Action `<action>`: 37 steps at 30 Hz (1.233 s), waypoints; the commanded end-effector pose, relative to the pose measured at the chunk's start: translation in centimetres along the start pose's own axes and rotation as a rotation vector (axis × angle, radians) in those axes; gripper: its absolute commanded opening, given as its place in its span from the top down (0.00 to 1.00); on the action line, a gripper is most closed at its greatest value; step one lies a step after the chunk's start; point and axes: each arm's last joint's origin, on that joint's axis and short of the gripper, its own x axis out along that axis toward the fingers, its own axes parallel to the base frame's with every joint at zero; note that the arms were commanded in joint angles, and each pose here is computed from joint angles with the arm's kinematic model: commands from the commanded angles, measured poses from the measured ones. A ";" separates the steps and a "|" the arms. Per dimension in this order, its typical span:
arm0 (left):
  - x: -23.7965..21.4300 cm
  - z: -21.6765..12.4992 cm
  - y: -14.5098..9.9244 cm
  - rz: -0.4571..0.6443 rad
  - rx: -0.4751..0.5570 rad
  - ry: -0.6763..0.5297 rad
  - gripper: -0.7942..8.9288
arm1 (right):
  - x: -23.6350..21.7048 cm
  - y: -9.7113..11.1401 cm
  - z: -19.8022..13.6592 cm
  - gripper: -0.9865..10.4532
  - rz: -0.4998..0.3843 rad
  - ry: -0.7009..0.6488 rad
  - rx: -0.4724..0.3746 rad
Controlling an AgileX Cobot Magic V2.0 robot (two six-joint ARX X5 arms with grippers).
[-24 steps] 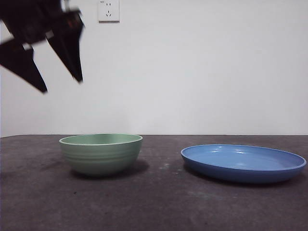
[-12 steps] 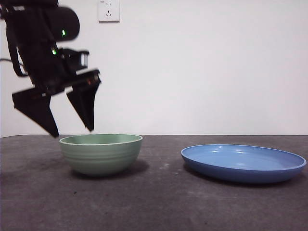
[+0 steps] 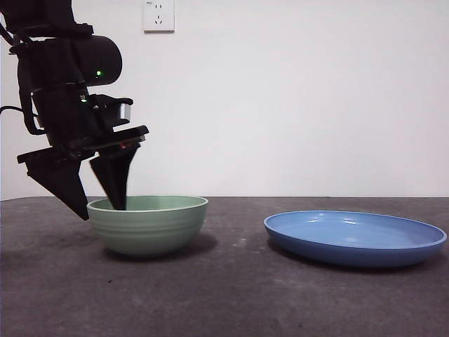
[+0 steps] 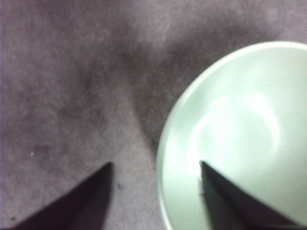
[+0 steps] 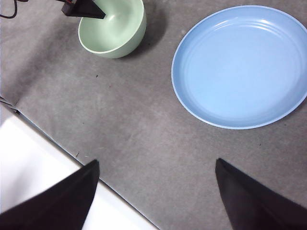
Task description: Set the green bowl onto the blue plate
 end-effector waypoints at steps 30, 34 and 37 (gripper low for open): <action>-5.2 2.5 -3.1 -0.107 -0.003 -0.180 0.90 | -0.3 0.2 0.4 0.57 0.003 -0.018 -0.019; -7.0 3.7 -5.5 -0.144 0.037 -0.235 0.90 | -0.3 0.2 0.4 0.57 0.003 -0.018 -0.018; -7.9 4.0 -7.5 -0.175 0.088 -0.267 0.90 | -0.3 0.2 0.4 0.57 0.003 -0.018 -0.018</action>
